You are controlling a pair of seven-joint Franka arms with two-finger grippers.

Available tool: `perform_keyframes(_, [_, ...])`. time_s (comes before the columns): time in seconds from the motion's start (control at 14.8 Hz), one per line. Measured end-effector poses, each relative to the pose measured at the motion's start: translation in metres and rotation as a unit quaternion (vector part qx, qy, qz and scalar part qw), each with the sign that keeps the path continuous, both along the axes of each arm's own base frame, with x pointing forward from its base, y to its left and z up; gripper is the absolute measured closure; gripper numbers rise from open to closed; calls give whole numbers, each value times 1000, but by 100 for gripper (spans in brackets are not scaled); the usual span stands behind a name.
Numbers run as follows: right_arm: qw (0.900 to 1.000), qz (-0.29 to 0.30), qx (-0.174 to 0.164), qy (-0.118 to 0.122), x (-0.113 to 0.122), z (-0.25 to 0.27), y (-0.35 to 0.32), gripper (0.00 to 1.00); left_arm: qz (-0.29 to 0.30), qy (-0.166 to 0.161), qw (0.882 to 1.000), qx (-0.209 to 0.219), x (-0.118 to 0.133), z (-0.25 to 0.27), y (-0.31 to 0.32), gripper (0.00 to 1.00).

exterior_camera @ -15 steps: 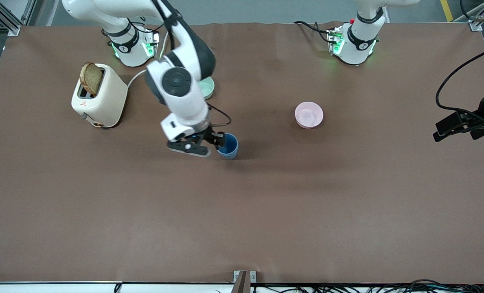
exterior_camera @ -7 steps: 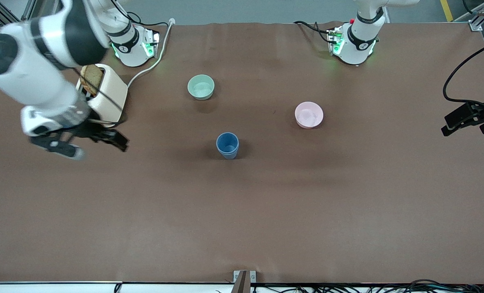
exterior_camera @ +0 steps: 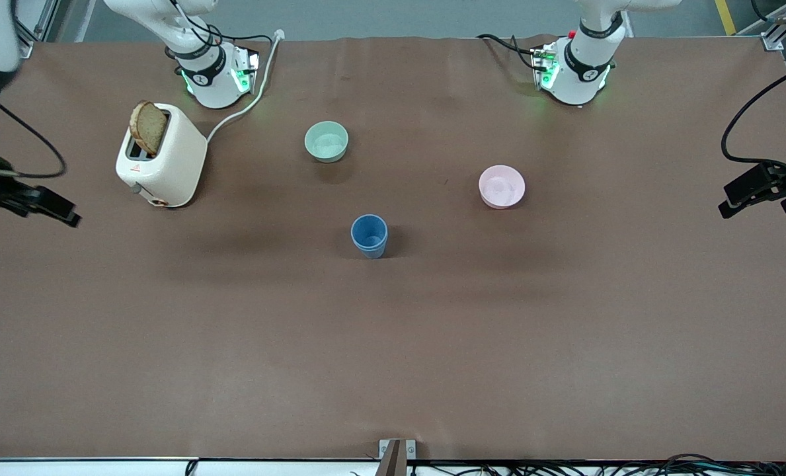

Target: Stack blue cups with both arms

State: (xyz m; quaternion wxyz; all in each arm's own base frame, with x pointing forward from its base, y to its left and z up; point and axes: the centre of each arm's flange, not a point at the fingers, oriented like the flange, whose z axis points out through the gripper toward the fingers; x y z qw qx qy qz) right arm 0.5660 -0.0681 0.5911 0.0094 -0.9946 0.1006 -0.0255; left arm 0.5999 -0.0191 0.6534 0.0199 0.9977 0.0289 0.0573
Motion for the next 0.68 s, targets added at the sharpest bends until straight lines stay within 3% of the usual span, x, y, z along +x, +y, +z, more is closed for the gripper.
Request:
perform_keyframes(0.41, [999,47,-4,-6,-26,88,-16,0,0,2,1000,0,-2,0,0,0])
perform_keyframes(0.54, [998,57,-1,8,-32,95,-12,0,0,9,1000,-1,-6,-5,1,0])
perform_keyframes(0.68, [997,63,4,38,-37,89,-8,0,1,13,1000,-1,-10,-6,2,0])
